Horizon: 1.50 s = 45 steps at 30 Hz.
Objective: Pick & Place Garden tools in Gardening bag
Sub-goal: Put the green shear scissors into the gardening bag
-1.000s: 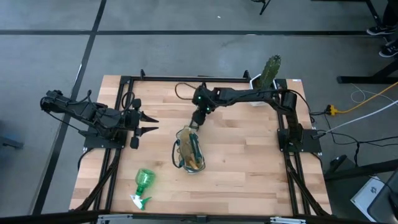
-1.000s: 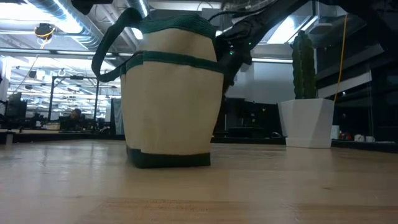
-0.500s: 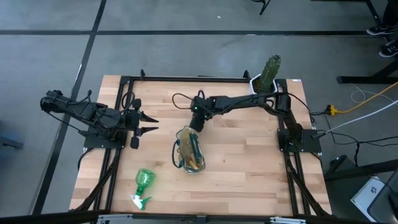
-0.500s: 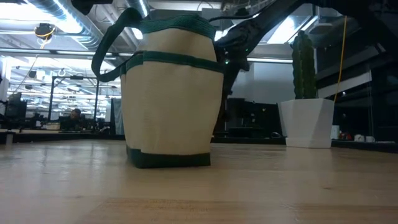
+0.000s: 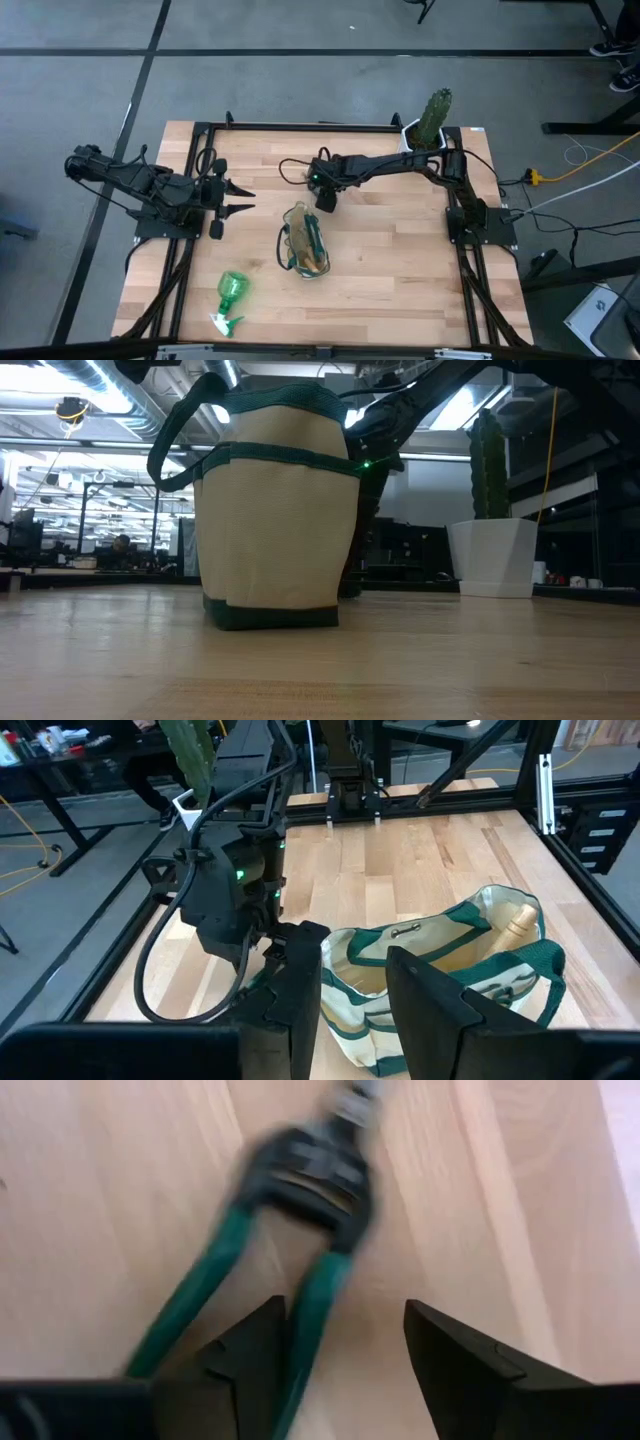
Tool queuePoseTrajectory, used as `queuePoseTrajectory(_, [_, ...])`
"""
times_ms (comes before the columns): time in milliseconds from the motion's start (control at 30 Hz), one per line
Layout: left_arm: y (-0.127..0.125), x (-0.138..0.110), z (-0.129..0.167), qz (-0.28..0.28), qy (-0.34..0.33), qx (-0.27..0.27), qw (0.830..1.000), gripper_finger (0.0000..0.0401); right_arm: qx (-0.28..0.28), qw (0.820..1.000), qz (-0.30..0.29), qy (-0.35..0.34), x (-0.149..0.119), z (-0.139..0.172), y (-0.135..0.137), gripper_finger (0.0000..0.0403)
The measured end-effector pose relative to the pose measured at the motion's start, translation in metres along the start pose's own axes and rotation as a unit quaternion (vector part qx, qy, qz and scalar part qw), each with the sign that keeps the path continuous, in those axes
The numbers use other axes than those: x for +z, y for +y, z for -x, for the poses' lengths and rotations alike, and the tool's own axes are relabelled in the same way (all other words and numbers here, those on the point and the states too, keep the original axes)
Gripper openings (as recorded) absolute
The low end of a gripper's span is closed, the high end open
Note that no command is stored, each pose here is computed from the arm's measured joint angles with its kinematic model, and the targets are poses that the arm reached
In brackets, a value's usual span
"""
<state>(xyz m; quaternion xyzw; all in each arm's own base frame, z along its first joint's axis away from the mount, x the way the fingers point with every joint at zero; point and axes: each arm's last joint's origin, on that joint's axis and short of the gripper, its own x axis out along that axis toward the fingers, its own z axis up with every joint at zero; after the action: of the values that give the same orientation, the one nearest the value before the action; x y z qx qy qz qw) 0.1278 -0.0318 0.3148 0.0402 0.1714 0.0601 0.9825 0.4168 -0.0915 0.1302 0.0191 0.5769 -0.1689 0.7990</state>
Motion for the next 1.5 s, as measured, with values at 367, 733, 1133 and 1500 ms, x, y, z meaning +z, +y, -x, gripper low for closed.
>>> queuePoseTrajectory(367, [0.000,0.000,0.000,0.000,0.000,0.000,1.000,0.0108,0.013,0.996,0.083,0.036,-0.006,0.000,-0.009,0.0182])
queuePoseTrajectory(733, [0.000,0.000,0.000,0.000,0.000,0.000,1.000,0.0108,0.078,0.992,0.088,0.051,-0.011,0.000,-0.006,0.0066])
queuePoseTrajectory(1133, [0.000,0.000,0.000,0.000,0.000,0.000,1.000,0.0111,0.083,0.993,0.064,0.049,-0.010,0.000,-0.005,0.0056])
queuePoseTrajectory(1500, [0.000,0.000,0.000,0.000,0.000,0.000,1.000,0.0110,0.105,0.991,0.056,0.060,-0.012,0.000,-0.004,0.0039])
